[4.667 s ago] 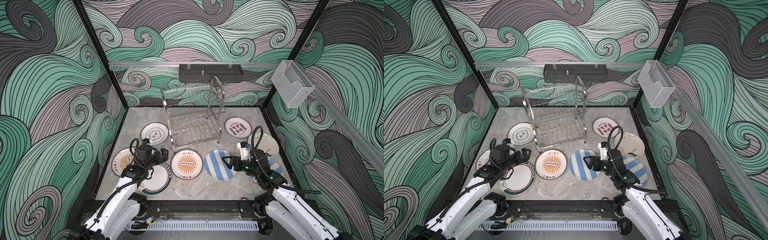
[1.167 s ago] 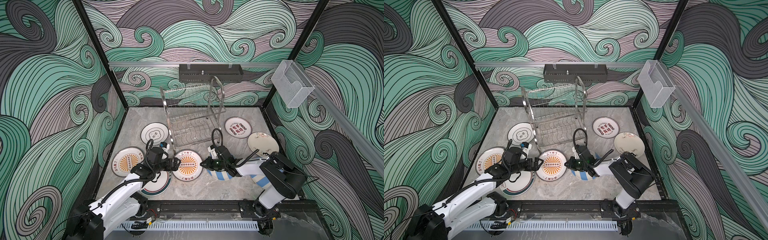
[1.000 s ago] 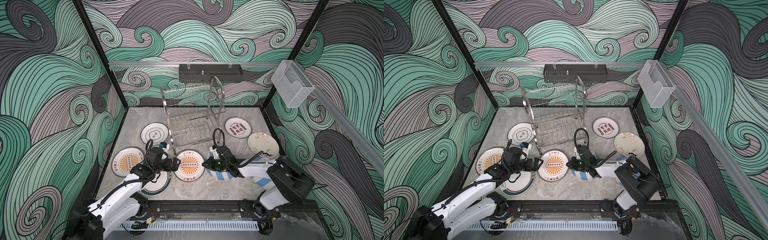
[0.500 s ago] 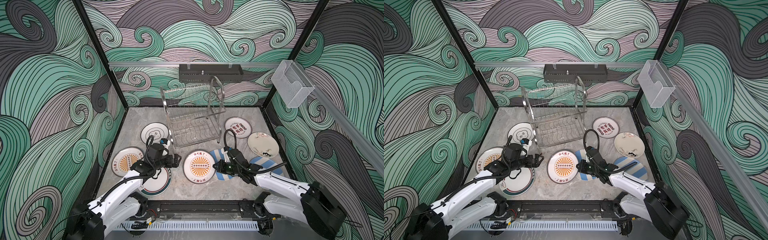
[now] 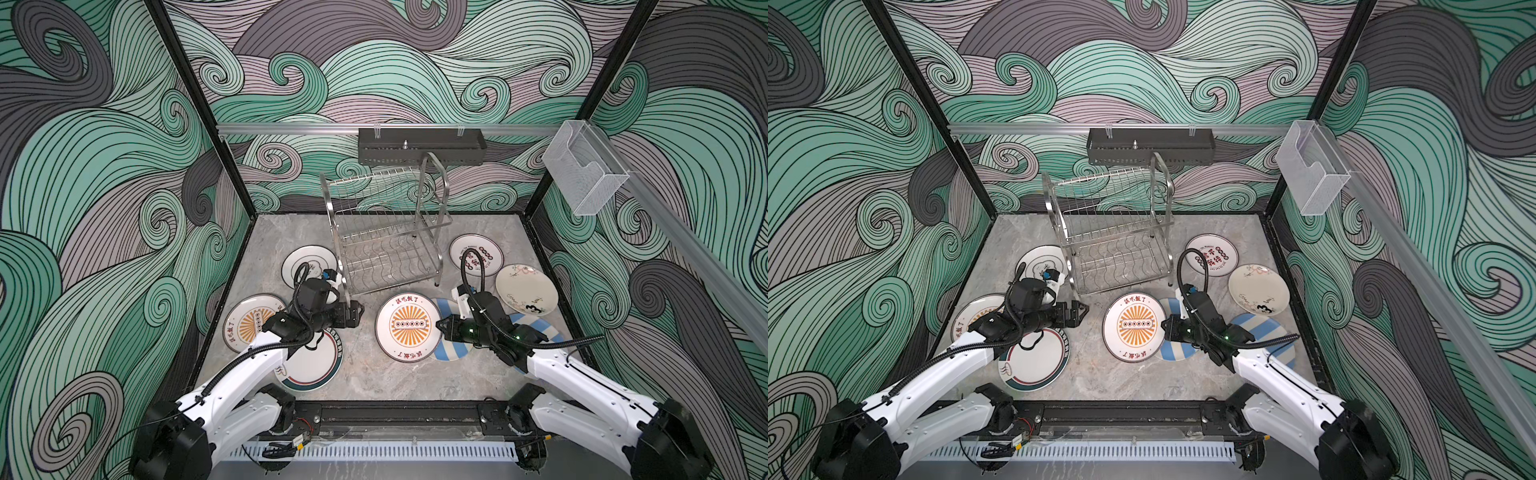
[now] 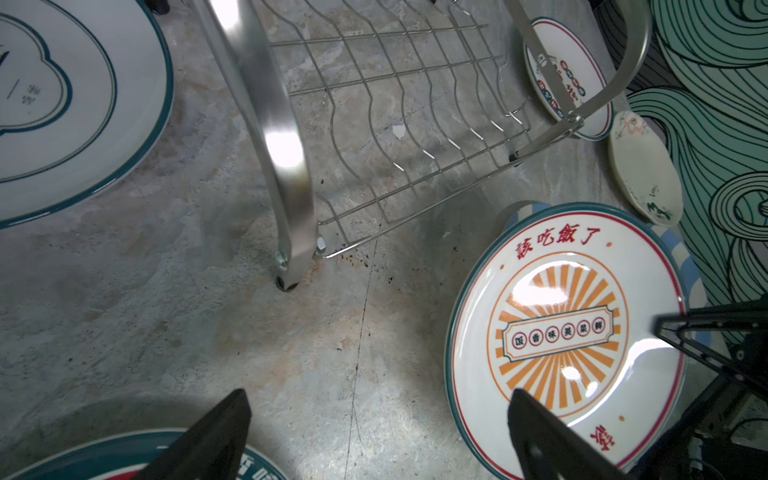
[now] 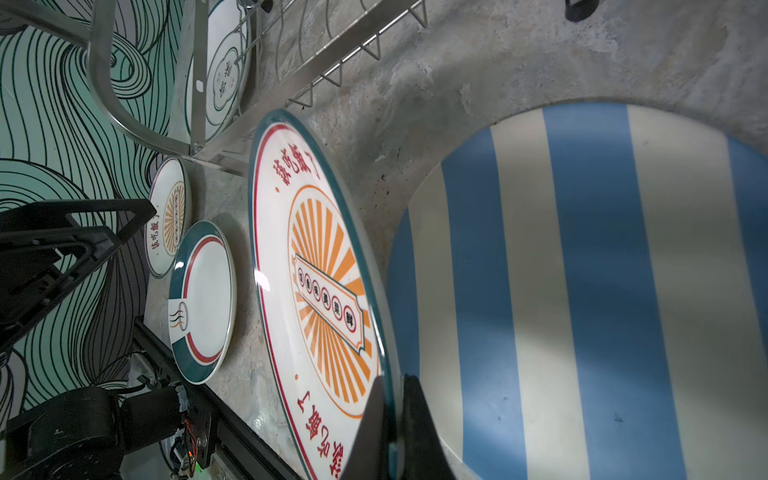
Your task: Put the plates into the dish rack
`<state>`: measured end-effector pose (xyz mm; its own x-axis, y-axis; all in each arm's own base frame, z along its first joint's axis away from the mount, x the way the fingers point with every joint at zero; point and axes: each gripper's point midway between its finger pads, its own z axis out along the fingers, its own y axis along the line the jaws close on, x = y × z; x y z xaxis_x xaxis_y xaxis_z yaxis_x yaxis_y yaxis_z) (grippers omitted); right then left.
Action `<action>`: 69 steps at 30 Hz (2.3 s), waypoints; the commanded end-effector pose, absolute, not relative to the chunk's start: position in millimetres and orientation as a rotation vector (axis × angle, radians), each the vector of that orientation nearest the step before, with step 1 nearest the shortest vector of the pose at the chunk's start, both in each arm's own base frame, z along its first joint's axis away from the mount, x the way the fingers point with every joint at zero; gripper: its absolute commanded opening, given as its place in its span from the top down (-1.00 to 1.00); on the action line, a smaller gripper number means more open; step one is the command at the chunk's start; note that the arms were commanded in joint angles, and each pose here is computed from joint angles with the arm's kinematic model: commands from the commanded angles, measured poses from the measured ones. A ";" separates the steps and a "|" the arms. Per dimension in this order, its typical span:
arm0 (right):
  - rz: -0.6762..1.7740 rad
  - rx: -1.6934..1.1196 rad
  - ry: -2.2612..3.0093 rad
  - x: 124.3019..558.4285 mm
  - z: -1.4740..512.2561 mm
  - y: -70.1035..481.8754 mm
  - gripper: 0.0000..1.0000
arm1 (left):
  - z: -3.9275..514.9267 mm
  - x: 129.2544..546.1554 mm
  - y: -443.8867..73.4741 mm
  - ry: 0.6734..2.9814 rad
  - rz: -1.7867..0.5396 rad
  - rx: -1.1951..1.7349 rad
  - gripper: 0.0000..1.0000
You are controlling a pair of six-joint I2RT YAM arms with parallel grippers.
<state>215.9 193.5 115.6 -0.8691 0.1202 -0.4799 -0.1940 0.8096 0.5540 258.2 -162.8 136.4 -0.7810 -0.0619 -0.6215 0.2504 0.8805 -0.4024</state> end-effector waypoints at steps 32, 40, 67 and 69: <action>0.547 -0.256 1.945 273.7 432.9 160.7 1.00 | 196.9 259.7 -158.3 2.361 -0.675 0.185 -0.97; 0.377 -0.194 1.803 313.7 500.2 151.3 1.00 | 196.2 259.6 -160.7 2.370 -0.688 0.196 -0.97; -0.330 0.049 1.584 416.3 533.6 162.3 1.00 | 184.8 249.0 -152.9 2.398 -0.665 0.184 -0.97; -0.325 0.074 1.576 421.0 529.3 164.2 1.00 | 184.2 248.5 -152.4 2.400 -0.661 0.185 -0.97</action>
<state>418.7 175.0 510.0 -0.1206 -0.2293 -0.9659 0.1438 0.9587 -0.2455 252.8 -155.7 187.1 -0.7839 -0.0456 -0.6192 0.2849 0.8597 -0.4240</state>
